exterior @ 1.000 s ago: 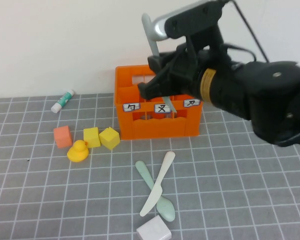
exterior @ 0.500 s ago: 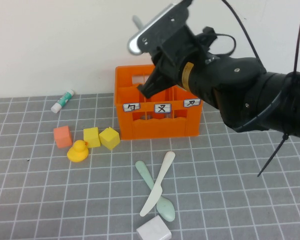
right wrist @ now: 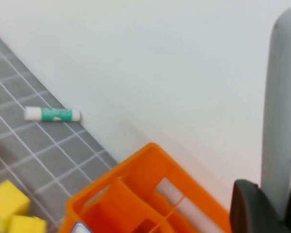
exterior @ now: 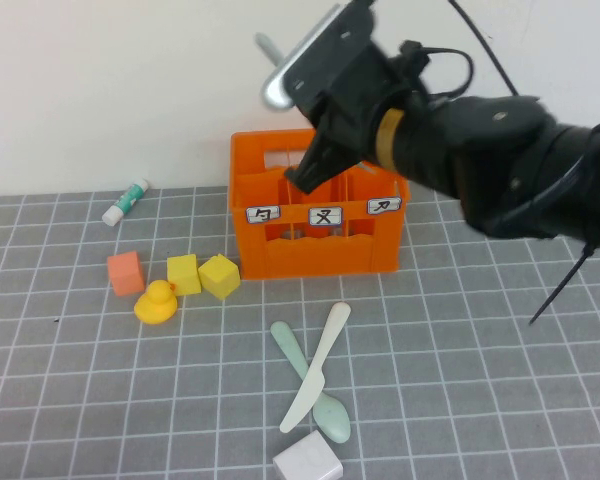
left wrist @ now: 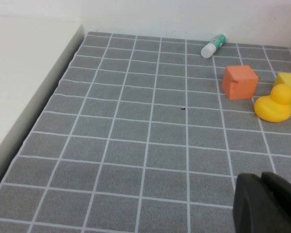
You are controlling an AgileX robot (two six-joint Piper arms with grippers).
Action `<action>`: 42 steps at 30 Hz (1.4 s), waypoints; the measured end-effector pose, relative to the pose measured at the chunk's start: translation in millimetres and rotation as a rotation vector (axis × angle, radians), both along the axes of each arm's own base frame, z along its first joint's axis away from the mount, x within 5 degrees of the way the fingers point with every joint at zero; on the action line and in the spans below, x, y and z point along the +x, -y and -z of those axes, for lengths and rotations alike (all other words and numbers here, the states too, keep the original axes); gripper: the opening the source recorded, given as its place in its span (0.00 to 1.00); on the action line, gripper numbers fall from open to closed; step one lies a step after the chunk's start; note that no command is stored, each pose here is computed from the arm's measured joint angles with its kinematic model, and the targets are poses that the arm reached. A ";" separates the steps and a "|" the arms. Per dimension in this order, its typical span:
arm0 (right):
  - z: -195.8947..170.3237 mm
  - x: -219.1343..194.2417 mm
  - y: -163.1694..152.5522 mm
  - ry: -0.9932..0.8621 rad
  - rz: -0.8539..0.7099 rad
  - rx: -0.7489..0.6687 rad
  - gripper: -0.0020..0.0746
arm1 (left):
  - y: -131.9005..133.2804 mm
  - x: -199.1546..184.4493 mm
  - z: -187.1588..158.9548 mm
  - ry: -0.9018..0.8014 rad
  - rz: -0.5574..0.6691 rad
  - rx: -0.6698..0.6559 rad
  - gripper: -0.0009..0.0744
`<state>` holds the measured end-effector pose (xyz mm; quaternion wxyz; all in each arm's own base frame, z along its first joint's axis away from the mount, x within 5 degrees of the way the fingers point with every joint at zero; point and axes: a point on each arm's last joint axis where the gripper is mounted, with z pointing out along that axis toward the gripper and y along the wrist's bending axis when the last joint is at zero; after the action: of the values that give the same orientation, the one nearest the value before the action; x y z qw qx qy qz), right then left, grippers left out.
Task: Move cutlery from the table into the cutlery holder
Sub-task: Place the fork on the box
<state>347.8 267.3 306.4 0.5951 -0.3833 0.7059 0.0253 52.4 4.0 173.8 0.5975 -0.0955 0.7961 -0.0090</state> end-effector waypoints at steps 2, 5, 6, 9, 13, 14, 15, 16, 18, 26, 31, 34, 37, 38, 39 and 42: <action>1.0 5.7 7.3 -0.077 0.013 0.103 0.09 | 0.0 0.0 0.0 0.000 0.000 0.000 0.01; 0.6 11.8 15.3 -0.175 -0.019 0.244 0.09 | 0.0 0.0 0.0 0.000 0.000 0.000 0.01; -0.9 13.4 17.4 -0.194 -0.042 0.277 0.09 | 0.0 0.0 0.0 0.000 0.000 0.000 0.01; -5.3 17.7 18.7 -0.230 -0.118 0.343 0.09 | 0.0 0.0 0.0 0.000 0.000 0.000 0.01; -9.1 25.0 16.8 -0.256 -0.214 0.400 0.09 | 0.0 0.0 0.0 0.000 0.000 0.000 0.01; -9.6 27.8 16.8 -0.260 -0.237 0.411 0.09 | 0.0 0.0 0.0 0.000 0.000 0.000 0.01; -8.9 30.3 16.5 -0.268 -0.264 0.423 0.09 | 0.0 0.0 0.0 0.000 0.000 0.000 0.01; -9.1 33.8 17.3 -0.273 -0.294 0.435 0.09 | 0.0 0.0 0.0 0.000 0.000 0.000 0.01; -11.6 42.3 21.4 -0.282 -0.346 0.470 0.09 | 0.0 0.0 0.0 0.000 0.000 0.000 0.01; -2.5 76.2 40.5 -0.357 -0.628 0.704 0.09 | 0.0 0.0 0.0 0.000 0.000 0.000 0.01; 16.9 91.9 42.6 -0.281 -0.591 0.692 0.09 | 0.0 0.0 0.0 0.000 0.000 0.000 0.01; 26.0 96.9 39.4 -0.230 -0.535 0.600 0.09 | 0.0 0.0 0.0 0.000 0.000 0.000 0.01; 31.9 100.3 36.3 -0.200 -0.470 0.506 0.10 | 0.0 0.0 0.0 0.000 0.000 0.000 0.01; 34.7 102.2 36.3 -0.195 -0.446 0.483 0.10 | 0.0 0.0 0.0 0.000 0.000 0.000 0.01; 36.6 103.0 35.8 -0.194 -0.436 0.474 0.11 | 0.0 0.0 0.0 0.000 0.000 0.000 0.01; 46.2 107.6 36.5 -0.207 -0.403 0.462 0.13 | 0.0 0.0 0.0 0.000 -0.001 -0.002 0.01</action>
<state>455.4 230.8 260.2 0.5744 -0.3655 0.6482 0.3410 52.4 4.0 173.8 0.5975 -0.0962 0.7960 -0.0096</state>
